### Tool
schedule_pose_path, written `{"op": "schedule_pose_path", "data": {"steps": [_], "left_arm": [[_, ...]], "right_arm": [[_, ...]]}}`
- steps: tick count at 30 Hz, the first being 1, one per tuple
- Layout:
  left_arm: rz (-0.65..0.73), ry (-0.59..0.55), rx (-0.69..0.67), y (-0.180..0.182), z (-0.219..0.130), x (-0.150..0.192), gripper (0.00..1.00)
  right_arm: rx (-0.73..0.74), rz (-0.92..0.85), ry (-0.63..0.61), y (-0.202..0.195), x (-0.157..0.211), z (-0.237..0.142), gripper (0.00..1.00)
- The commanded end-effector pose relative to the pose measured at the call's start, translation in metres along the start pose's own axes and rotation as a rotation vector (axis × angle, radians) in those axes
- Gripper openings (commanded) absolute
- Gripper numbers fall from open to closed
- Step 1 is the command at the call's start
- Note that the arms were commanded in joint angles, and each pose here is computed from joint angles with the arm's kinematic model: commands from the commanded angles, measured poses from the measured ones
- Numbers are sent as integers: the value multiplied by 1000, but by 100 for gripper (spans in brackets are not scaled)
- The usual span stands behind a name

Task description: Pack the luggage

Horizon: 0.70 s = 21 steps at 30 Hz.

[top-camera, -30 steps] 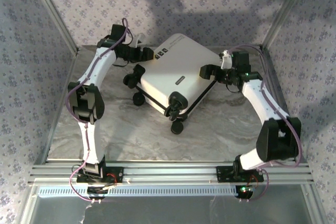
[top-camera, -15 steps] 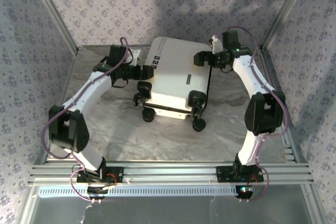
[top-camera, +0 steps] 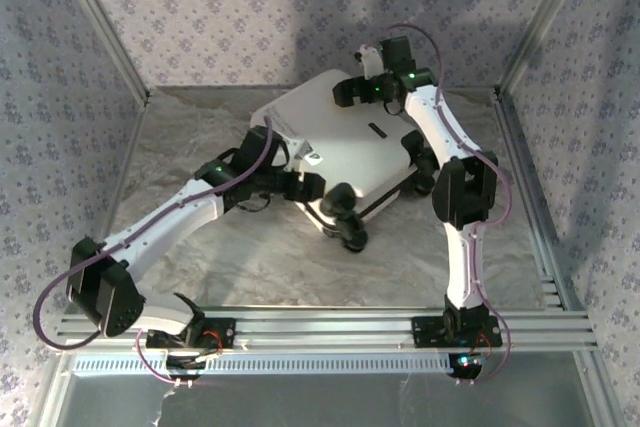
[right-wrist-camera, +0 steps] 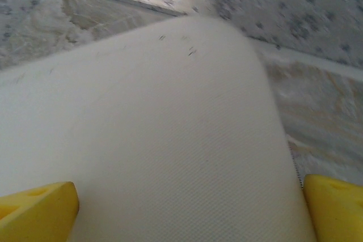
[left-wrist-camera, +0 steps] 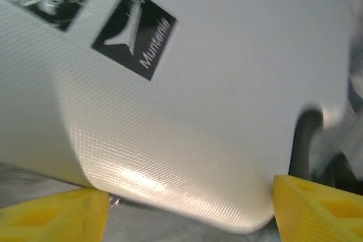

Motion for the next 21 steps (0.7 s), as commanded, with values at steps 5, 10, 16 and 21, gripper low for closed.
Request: {"op": "schedule_pose_path", "data": {"steps": [5, 10, 16, 21], "left_arm": [[327, -23, 337, -91, 9, -18, 73], [336, -137, 249, -83, -29, -42, 74], [288, -289, 119, -53, -76, -67, 77], [156, -371, -5, -5, -101, -92, 85]], "right_arm": [[-528, -40, 127, 181, 12, -26, 98], [-372, 15, 39, 127, -6, -60, 98], [-179, 79, -80, 71, -4, -121, 99], [-15, 167, -136, 30, 30, -171, 100]]}}
Point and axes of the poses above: each hand's point on the last joint's axis, 136 mm out from that joint toward the fingers, its own z axis out along the fingers, its own y axis along the line the jaws close on, x = y × z, the point moved 2 cm from there along -z, back along the fingers, and after that the axes turned 9 degrees about -z, right-handed, at the moved point
